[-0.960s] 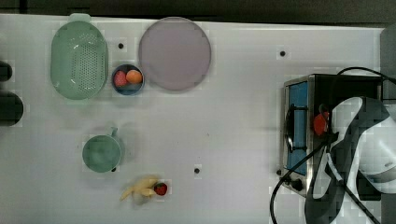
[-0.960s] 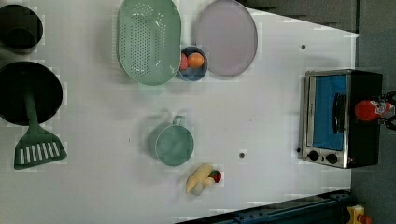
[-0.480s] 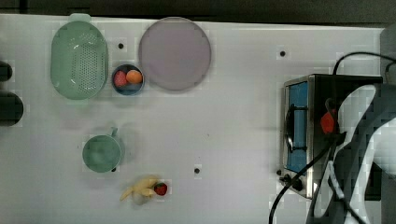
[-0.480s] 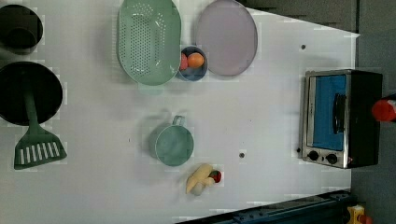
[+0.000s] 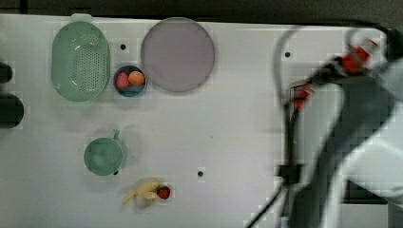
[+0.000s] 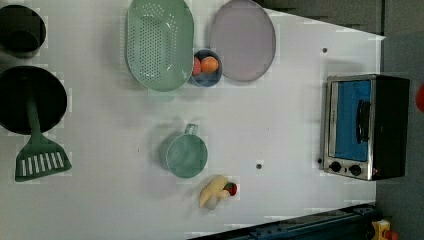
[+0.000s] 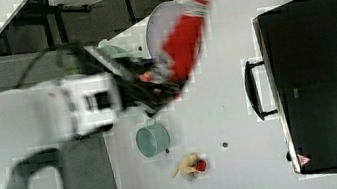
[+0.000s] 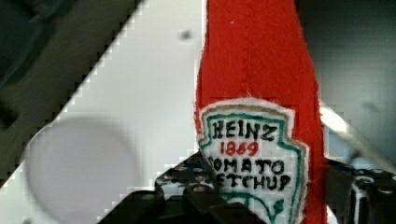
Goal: Pick Ketchup from oven and place it on table.
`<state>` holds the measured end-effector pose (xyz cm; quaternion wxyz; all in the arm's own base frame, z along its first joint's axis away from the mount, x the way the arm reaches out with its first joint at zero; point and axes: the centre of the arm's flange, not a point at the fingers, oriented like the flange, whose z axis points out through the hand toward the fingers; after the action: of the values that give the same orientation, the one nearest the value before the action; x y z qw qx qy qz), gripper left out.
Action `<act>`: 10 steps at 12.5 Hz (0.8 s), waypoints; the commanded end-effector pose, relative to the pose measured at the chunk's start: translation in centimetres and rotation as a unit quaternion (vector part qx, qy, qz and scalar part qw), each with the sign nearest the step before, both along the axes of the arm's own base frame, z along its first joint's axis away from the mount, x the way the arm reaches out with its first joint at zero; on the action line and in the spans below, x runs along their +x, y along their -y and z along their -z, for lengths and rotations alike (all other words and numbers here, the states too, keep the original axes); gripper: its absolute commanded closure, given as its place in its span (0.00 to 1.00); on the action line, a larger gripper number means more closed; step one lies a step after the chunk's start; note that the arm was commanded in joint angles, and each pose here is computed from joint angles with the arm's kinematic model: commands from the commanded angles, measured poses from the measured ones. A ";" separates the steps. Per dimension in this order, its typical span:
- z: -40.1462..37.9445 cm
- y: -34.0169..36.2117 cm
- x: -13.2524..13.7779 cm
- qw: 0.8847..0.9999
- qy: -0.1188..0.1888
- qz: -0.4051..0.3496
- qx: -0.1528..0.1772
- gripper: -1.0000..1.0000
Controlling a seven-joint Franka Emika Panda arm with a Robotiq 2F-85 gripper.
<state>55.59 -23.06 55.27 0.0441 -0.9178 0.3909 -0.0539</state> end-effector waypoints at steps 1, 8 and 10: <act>2.6 -11.0 3.9 0.984 -0.031 -0.175 0.000 0.36; 12.5 -20.8 2.1 0.980 -0.114 -0.162 -0.003 0.36; 15.8 -22.4 1.4 0.981 -0.106 -0.162 -0.007 0.36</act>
<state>56.12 2.27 37.42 0.0000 -0.9814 0.1774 0.0736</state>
